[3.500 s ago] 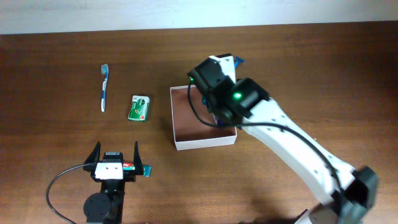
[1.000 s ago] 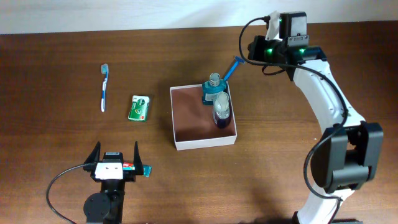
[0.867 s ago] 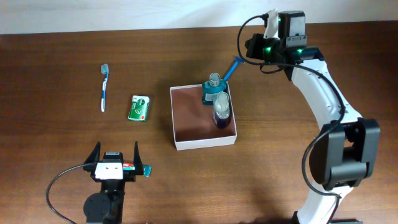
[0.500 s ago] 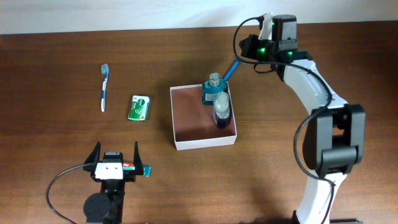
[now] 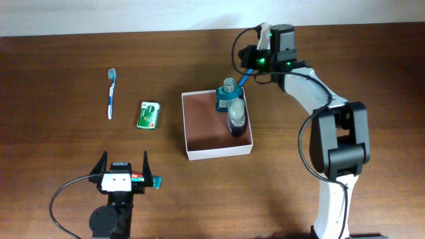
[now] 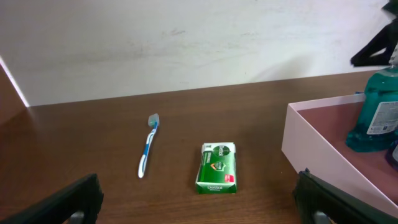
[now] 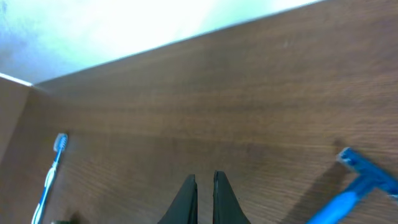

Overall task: Pack container
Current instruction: 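Move the right gripper over the blue razor behind the box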

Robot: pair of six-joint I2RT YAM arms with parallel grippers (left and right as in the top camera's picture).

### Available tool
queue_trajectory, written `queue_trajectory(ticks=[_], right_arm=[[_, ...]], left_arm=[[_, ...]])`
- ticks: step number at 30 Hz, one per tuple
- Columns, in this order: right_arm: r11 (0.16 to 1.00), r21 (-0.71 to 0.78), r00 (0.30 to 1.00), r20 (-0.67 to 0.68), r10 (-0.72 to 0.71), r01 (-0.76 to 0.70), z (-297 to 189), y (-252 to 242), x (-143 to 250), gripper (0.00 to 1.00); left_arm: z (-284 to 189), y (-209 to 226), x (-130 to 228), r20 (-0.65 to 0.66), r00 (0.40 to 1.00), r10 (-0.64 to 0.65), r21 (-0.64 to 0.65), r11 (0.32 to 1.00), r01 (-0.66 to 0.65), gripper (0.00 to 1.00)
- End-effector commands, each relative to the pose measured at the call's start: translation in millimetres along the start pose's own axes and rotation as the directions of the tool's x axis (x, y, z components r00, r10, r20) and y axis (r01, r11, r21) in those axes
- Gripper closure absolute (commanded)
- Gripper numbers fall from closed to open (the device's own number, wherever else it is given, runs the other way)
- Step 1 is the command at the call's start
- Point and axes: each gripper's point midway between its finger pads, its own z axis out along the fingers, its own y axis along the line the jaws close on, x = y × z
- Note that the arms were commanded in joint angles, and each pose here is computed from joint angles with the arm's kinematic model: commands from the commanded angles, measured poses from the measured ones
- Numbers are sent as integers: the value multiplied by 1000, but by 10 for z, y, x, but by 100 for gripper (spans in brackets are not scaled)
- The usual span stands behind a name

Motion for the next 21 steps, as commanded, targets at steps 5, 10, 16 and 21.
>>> queue_trajectory(ticks=[5,10,16,21], right_arm=[[996,55,997,-18,75,-74,203,-261,158,96],[995,60,997,-25,80,-78,213,-280,185,96],[980,175,994,-34,103,-96,192,-495,273,96],[976,194,993,-35,113,-104,171,-557,279,96]], left_arm=[[0,3,21,-8,1000,21,-4,1000,-21,1],[0,3,21,-8,1000,20,-4,1000,-20,1],[0,3,21,-8,1000,21,-4,1000,-21,1],[0,2,21,-8,1000,20,-3,1000,-20,1]])
